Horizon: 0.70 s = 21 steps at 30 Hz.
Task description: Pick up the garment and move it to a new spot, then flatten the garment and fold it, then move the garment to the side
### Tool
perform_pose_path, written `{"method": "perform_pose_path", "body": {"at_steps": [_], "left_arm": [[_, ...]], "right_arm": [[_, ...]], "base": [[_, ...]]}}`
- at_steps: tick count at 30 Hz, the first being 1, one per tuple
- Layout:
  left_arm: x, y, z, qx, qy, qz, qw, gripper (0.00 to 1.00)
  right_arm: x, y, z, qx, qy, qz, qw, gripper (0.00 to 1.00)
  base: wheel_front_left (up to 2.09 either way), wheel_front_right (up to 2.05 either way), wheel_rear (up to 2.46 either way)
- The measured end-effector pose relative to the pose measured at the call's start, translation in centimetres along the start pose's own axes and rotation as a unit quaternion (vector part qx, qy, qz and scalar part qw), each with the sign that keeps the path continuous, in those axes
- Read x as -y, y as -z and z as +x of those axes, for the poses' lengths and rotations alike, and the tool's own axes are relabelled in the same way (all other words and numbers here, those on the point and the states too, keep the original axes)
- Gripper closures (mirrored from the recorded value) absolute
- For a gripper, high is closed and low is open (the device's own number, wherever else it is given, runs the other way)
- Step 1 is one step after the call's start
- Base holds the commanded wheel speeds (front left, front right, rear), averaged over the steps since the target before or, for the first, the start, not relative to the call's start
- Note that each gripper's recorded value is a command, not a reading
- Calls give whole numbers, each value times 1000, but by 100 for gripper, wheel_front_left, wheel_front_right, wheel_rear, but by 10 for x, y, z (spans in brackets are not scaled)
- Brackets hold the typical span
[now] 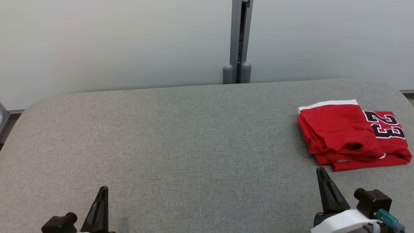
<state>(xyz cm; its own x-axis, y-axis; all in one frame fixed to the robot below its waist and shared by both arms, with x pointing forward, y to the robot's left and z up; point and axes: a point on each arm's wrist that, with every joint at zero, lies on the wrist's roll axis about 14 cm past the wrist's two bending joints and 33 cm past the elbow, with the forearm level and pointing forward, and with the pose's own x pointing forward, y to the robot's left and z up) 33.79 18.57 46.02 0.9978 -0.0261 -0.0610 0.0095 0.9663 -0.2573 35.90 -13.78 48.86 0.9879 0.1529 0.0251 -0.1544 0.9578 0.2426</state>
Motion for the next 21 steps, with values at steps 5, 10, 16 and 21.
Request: {"method": "perform_pose_path", "body": {"at_steps": [5,10,16,21], "left_arm": [[-4,1,1,-5,-13,-44,999,100],[-6,-1,4,-5,-21,-87,996,100],[-8,-4,7,-3,-29,-135,990,100],[-9,-7,10,-1,-33,-172,984,100]], "right_arm": [[6,0,0,-3,15,47,999,100],[13,0,1,-4,31,90,995,100],[19,-1,2,-3,43,139,989,100],[23,-2,3,-2,52,176,983,100]], "base": [[0,0,0],[0,0,0],[0,0,0],[0,0,0]]}}
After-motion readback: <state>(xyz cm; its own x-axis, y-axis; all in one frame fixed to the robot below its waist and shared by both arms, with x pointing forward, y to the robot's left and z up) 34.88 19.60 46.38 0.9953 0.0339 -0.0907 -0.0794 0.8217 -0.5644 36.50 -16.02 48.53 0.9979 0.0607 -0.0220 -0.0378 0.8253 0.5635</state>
